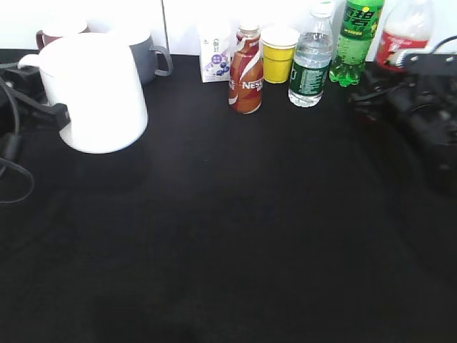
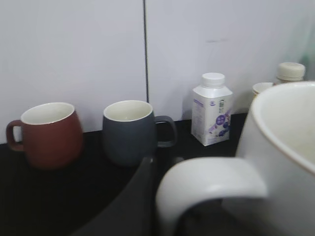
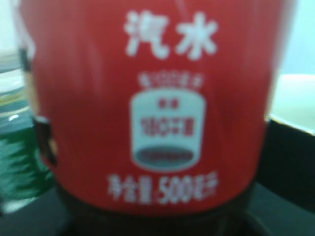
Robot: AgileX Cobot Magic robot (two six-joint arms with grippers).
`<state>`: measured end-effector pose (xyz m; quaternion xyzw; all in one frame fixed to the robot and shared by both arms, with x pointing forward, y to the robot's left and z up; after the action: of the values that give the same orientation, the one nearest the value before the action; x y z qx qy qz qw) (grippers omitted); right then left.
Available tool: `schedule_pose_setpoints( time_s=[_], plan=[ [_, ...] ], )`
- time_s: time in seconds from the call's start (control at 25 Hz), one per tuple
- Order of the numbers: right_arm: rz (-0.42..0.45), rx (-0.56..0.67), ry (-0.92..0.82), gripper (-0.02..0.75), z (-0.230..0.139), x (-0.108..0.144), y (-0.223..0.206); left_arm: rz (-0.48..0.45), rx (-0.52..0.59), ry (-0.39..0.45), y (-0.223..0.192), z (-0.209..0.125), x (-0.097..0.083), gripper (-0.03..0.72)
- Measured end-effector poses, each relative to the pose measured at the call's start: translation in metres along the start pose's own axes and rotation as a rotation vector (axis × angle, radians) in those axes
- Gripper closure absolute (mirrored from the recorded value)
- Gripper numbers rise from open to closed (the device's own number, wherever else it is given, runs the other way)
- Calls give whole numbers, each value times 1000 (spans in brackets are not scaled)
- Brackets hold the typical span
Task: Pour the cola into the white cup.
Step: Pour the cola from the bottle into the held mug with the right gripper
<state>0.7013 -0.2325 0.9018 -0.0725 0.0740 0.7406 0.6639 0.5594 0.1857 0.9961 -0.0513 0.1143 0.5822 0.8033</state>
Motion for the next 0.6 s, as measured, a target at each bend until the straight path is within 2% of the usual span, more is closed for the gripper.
schedule_pose_setpoints(
  time_s=[0.08,0.2,0.28,0.4,0.52,0.6],
  plan=[
    [74,-57,37,346,29,9,14,-27,6,-26,0,-1,-5,637],
    [306,-200,145,351,75,48,32,-68,24,-50,0,-5,-12,638],
    [383,-252,145,351,94,71,42,-99,48,-40,1,-9,-18,638],
    [538,-320,171,351,115,136,60,-163,102,-83,-1,-25,-27,638],
    [645,-347,357,351,122,183,69,-200,133,-96,-5,-39,-32,638],
    [701,-416,524,351,125,197,74,-256,158,-134,-5,-49,-40,638]
  ],
)
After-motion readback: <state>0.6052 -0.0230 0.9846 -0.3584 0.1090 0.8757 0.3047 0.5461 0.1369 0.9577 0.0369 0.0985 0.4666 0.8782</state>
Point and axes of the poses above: a point on each arm's last joint axis where the gripper is mounted, y pointing back along that axis away from the gripper, x along the wrist's bending axis when the last joint is at zero, z = x × y, the point moved 9 cm from there along -y, pointing out along that axis toward the gripper, and after that the axes turned 14 degrees about y, right-handed, at the moved point
